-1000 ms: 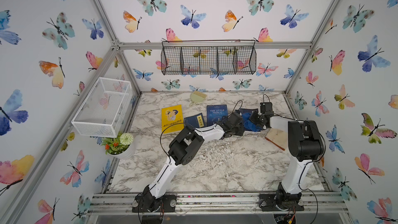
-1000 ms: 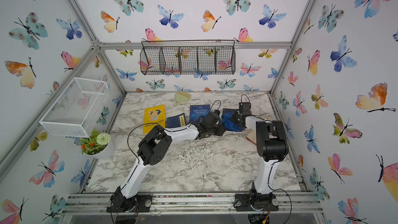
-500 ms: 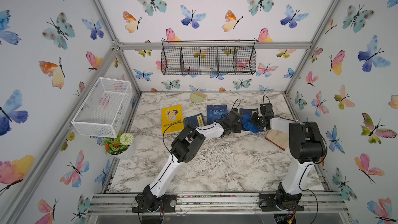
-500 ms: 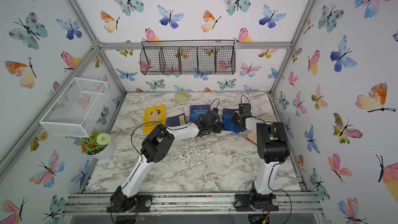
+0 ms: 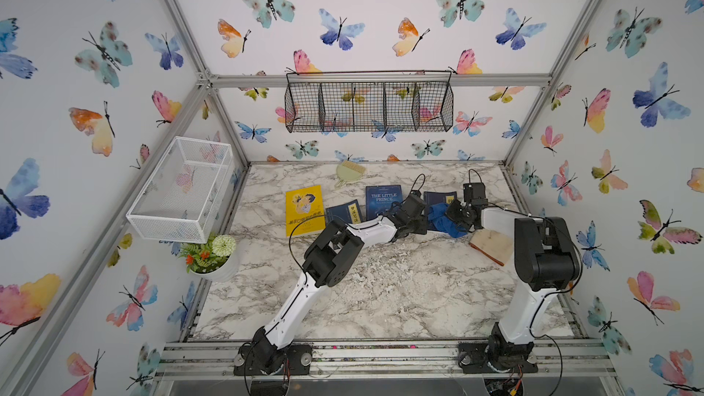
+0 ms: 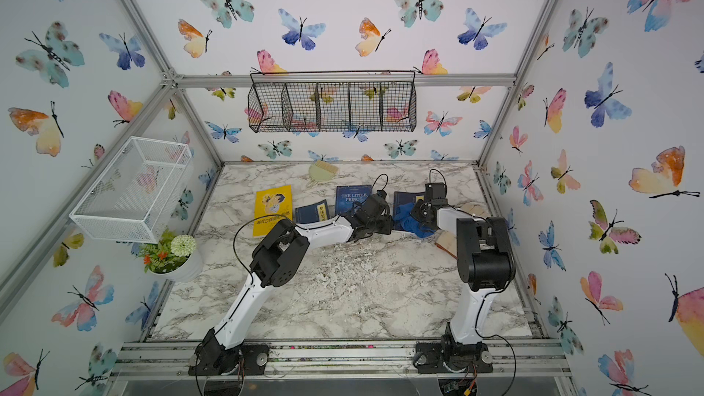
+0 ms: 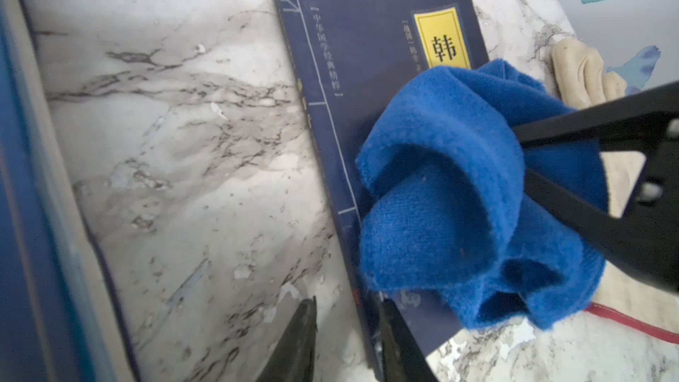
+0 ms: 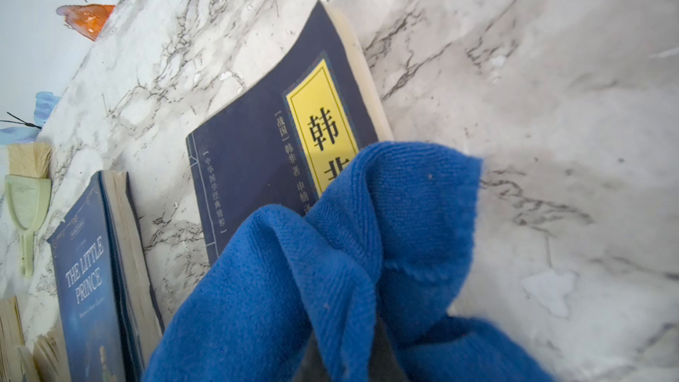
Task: Wipe the cover of the book
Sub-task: Wipe the dirt from the cover of the book.
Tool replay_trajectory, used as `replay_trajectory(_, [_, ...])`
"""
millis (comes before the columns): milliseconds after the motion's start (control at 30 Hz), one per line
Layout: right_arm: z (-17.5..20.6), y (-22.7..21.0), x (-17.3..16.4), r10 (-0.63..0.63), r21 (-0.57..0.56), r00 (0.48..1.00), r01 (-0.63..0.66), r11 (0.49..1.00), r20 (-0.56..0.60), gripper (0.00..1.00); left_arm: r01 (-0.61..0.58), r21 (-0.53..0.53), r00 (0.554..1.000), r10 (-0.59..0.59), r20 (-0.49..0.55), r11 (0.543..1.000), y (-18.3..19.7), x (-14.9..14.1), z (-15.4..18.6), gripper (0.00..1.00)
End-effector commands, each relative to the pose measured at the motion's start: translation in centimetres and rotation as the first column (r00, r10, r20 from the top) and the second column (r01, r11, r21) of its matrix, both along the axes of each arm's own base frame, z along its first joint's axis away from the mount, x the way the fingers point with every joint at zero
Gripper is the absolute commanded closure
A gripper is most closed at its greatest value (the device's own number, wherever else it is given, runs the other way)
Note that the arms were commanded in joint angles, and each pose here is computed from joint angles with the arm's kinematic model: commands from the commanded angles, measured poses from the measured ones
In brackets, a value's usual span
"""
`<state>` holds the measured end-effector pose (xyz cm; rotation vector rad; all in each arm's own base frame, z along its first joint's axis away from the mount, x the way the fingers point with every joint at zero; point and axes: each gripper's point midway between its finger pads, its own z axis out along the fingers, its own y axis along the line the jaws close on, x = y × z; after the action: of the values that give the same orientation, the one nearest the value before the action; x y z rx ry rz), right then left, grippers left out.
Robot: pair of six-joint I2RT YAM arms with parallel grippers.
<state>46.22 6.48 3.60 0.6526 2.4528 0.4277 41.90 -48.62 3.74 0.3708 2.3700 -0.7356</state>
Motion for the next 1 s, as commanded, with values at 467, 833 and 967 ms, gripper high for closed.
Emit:
replay_trajectory(467, [-3.5,1.9,5.8,-0.014,0.094,0.995,0.024,0.995,-0.096,0.96,0.036,0.280,0.992,-0.002,-0.123,0.959,2.8,-3.5,-8.1,0.75])
replay_trajectory(833, [-4.7,2.5,-2.9,0.039,0.068,0.990,-0.031,0.997,-0.132,0.96,0.034,0.257,0.991,0.000,-0.132,0.966,2.8,-3.9,-7.0,0.77])
replay_trajectory(967, [-4.6,2.3,-3.6,0.022,0.059,0.994,-0.016,0.998,-0.105,0.96,0.029,0.235,0.992,0.001,-0.126,0.972,2.6,-3.9,-6.4,0.77])
